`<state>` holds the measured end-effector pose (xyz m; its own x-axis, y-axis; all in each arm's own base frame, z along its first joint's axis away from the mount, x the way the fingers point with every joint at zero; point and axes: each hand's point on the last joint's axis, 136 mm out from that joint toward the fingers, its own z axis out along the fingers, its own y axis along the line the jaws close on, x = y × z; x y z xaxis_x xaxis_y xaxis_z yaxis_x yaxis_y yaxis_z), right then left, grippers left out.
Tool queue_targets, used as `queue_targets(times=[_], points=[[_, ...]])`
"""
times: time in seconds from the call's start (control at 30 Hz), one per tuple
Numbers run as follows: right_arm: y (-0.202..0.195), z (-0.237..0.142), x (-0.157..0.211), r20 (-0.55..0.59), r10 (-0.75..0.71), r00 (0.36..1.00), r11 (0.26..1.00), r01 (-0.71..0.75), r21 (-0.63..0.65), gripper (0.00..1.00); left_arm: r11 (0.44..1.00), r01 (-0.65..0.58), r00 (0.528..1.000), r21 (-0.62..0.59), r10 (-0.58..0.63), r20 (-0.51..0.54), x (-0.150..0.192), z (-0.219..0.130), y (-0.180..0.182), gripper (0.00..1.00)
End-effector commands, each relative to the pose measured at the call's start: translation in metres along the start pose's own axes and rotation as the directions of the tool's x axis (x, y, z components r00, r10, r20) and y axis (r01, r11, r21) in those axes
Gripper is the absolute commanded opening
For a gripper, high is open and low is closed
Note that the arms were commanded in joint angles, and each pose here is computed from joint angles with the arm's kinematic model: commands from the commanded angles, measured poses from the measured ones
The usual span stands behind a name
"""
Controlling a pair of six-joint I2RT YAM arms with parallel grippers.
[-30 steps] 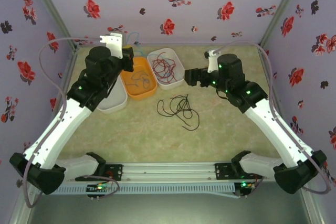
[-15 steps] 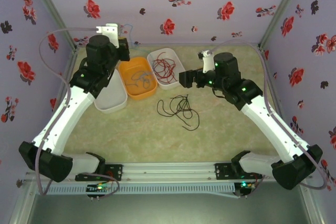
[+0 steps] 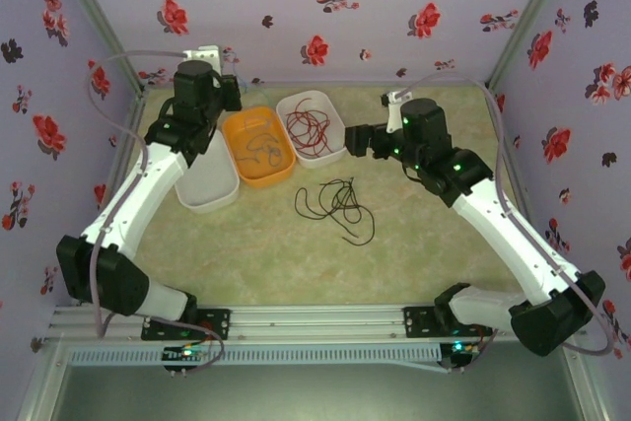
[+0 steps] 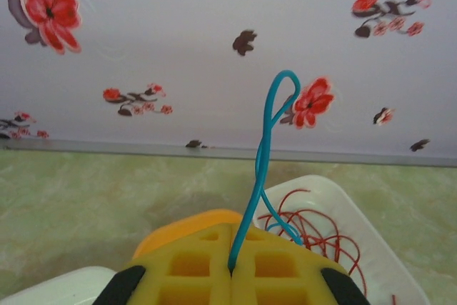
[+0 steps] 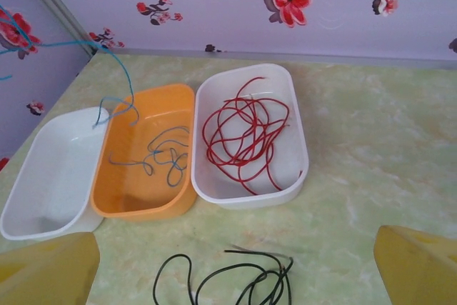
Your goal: Untangle the cables
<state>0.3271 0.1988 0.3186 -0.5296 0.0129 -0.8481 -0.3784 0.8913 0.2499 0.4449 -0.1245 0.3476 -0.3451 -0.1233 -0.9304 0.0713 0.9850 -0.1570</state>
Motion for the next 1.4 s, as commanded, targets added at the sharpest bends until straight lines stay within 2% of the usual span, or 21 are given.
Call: queue_targets(times=[0.0,0.53,0.9,1.0,1.1,1.17,1.37], points=[[-0.009,0.003,-0.007,0.015,0.01,1.0,0.998,-0.011,0.055,0.99,0.998,0.052,0.998,-0.047,-0.053,-0.034,0.016,0.016,0.016,0.0],[-0.018,0.003,-0.004,0.014,0.011,1.0,0.995,-0.012,0.103,0.99,0.963,0.04,0.957,-0.266,-0.113,-0.267,0.107,0.082,0.05,0.0],[-0.041,-0.016,-0.013,0.135,0.066,0.989,0.974,-0.093,0.205,0.99,0.974,-0.028,0.898,-0.225,-0.075,-0.433,0.174,0.11,0.029,0.0],[-0.04,-0.019,-0.01,0.156,0.076,0.985,0.977,-0.105,0.187,0.99,0.98,-0.031,0.881,-0.194,-0.065,-0.468,0.188,0.115,0.019,0.0],[-0.04,-0.02,-0.007,0.16,0.09,0.983,0.978,-0.118,0.174,0.99,0.986,-0.035,0.865,-0.163,-0.052,-0.5,0.2,0.118,0.008,0.07],[-0.042,-0.02,-0.006,0.153,0.099,0.983,0.975,-0.126,0.181,0.99,0.99,-0.033,0.854,-0.138,-0.044,-0.518,0.206,0.118,0.0,0.15],[-0.05,-0.013,0.003,0.096,0.099,0.99,0.964,-0.12,0.238,0.99,0.996,-0.028,0.851,-0.082,-0.019,-0.525,0.199,0.107,-0.015,0.57]])
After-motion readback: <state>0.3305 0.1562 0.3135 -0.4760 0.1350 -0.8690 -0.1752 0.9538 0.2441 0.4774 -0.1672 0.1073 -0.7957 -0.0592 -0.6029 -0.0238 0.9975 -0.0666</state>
